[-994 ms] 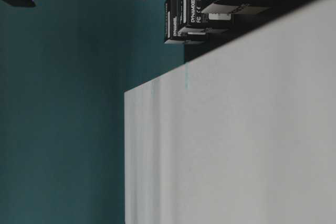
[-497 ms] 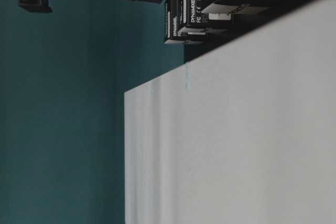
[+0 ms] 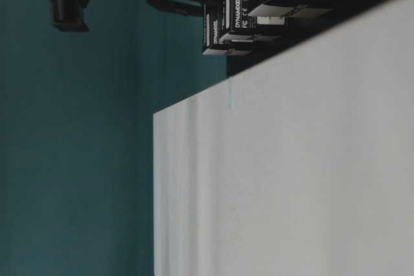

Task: Place the box from the black base onto the white base.
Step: 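Lower the right gripper and close it on the top box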

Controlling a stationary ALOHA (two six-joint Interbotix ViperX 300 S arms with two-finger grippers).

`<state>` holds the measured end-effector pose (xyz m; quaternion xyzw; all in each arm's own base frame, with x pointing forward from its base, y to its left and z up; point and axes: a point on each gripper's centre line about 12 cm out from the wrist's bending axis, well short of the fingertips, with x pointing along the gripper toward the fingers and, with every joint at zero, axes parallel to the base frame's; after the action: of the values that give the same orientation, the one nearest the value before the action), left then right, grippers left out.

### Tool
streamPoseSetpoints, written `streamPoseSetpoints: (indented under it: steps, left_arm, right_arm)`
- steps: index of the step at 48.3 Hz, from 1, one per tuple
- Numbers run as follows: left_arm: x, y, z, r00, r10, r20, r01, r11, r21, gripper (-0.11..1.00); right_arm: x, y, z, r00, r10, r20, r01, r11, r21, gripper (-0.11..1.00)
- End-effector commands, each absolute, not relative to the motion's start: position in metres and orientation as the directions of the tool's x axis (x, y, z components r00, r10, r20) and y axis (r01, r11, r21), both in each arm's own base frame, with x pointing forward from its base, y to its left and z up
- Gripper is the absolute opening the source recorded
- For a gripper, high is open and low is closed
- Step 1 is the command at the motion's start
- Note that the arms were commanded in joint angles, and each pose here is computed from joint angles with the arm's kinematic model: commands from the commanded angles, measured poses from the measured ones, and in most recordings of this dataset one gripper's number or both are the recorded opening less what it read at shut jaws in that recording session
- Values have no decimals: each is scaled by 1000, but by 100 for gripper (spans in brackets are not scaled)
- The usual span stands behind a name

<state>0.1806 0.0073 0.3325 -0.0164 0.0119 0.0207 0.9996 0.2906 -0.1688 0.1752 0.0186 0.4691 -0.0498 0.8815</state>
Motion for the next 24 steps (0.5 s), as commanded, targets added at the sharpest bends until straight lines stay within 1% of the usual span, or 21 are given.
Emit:
streamPoseSetpoints:
  steps: [1,6,14,24]
  left_arm:
    - [183,8,339,999,44,-14,-45,998,-32,-6]
    - [183,8,340,999,44,-12,-45,998,-34,-6]
    - [182,8,340,999,44,-9,-44,998,-34,-6]
    - [183,8,340,999,44,-12,-45,998,-34,-6]
  right_arm:
    - [299,-168,169,558,-74,-826,104,994,-19,99]
    - [301,-167,161,551,-75,-831,105,994,-21,99]
    - [305,-162,158,568,-93,-818,115,993,-33,99]
    - [300,-157,156,579,-116,-807,129,990,-50,99]
